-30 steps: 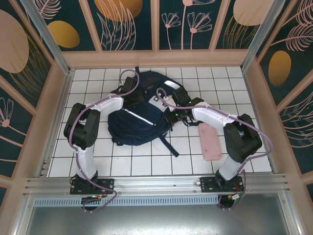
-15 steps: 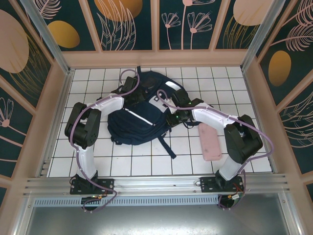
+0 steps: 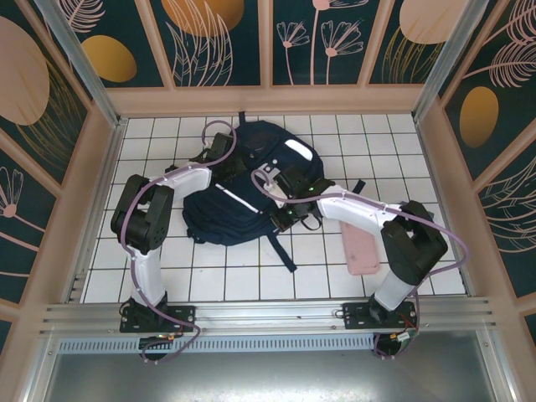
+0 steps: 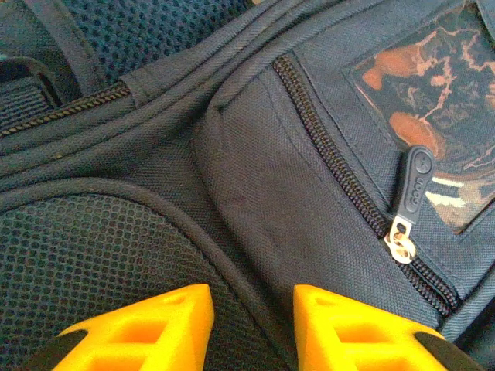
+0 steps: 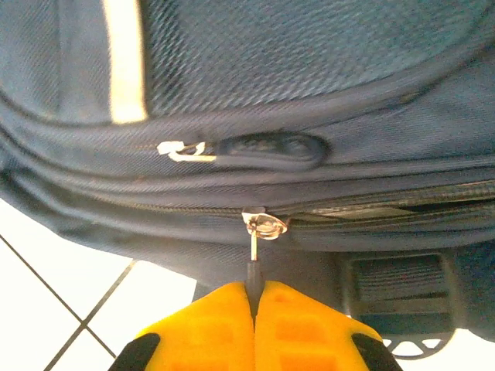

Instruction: Pack the student bag

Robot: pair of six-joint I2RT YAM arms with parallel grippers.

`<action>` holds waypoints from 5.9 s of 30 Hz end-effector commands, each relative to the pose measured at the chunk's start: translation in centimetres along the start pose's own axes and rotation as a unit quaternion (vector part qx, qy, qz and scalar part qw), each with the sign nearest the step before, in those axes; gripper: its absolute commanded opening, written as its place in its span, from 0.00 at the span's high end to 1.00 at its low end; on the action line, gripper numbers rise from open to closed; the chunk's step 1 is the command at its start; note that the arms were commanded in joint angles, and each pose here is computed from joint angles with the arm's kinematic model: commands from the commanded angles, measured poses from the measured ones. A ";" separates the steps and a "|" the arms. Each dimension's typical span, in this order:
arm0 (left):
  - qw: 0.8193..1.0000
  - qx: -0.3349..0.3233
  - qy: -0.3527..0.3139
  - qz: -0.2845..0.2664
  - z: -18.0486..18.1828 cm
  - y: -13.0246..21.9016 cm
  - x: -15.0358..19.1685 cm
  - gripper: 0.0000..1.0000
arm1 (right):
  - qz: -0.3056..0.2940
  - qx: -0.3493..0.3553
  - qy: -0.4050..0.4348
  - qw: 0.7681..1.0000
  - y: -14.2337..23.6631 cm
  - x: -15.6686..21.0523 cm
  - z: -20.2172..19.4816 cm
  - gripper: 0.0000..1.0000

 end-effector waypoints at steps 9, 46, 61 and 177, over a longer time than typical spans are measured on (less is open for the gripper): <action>0.998 0.012 0.020 0.064 1.1 -0.9 2.7 0.66 | 0.001 -0.139 0.065 0.988 -0.1 1.5 5.0 1.00; 0.789 0.120 -0.596 0.090 -3.9 11.3 8.2 0.29 | -0.205 -0.011 -0.270 0.941 6.7 -4.4 -10.7 1.00; 0.741 0.121 -0.659 0.041 -5.6 7.6 7.2 0.49 | -0.201 -0.021 -0.262 0.944 7.0 -3.9 -10.7 1.00; 0.748 0.249 -0.603 -0.123 -9.1 13.3 6.0 0.75 | -0.076 -0.171 -0.678 0.711 5.3 -3.5 -7.7 0.85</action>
Point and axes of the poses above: each hand's point on the last joint's axis, 136 mm out from that joint toward the fingers, its own y axis back along the fingers, its own z axis along the line the jaws close on, x = y × z, the point moved 9 cm from there along y, back along the fingers, and after that the axes turned 13 degrees about -y, right-handed, at the moved point
